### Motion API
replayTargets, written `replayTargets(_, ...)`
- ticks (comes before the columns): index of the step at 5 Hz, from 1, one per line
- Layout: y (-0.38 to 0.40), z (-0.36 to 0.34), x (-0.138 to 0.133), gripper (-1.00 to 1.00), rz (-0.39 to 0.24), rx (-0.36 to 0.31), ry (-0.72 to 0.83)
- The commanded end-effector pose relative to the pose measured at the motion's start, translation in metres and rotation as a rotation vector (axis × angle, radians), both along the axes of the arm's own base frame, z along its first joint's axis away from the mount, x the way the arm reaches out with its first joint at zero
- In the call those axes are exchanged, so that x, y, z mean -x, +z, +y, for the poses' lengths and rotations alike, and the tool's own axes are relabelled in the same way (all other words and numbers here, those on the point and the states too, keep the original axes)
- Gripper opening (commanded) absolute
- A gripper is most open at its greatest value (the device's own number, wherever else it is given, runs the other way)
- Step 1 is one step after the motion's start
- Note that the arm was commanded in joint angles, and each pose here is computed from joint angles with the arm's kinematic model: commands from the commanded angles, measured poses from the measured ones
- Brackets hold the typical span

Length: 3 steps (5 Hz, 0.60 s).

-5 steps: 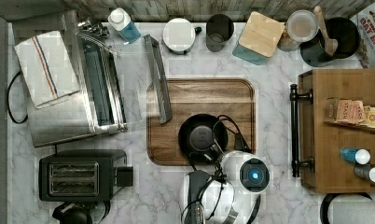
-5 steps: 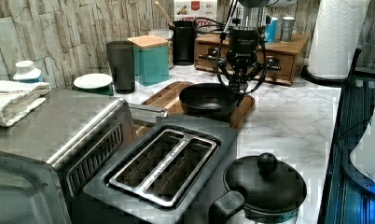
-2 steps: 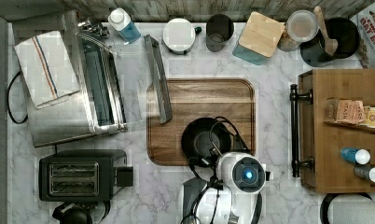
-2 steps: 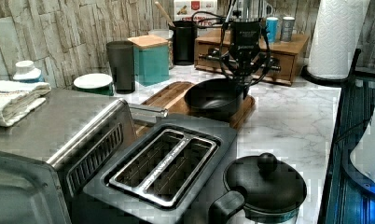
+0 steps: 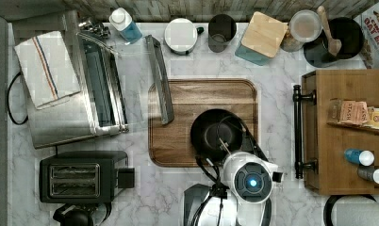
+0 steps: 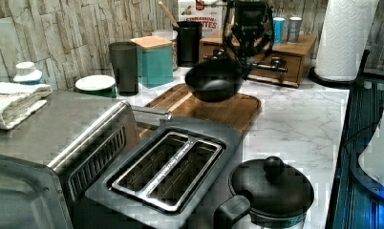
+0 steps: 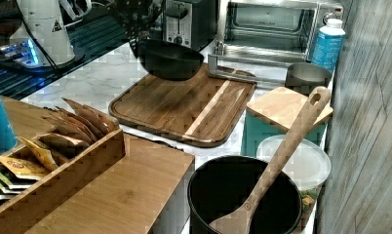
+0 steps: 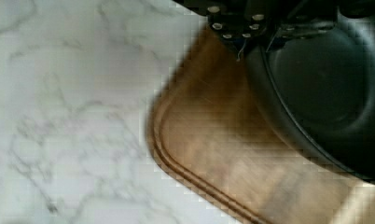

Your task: Pick up the bowl.

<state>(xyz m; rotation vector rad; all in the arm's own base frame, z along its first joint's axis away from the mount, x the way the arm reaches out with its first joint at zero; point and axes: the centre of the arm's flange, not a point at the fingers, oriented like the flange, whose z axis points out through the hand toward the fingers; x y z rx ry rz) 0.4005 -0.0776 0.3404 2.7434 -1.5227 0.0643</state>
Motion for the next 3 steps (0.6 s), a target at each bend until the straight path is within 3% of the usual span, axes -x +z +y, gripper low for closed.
replayTargets(1, 0.1823, 0.0234, -0.1139, -1.00, -0.230, 0.009, 0.337)
replayTargets(3, 0.1835, 0.0186, -0.1183, -1.00, -0.196, -0.033, 0.458)
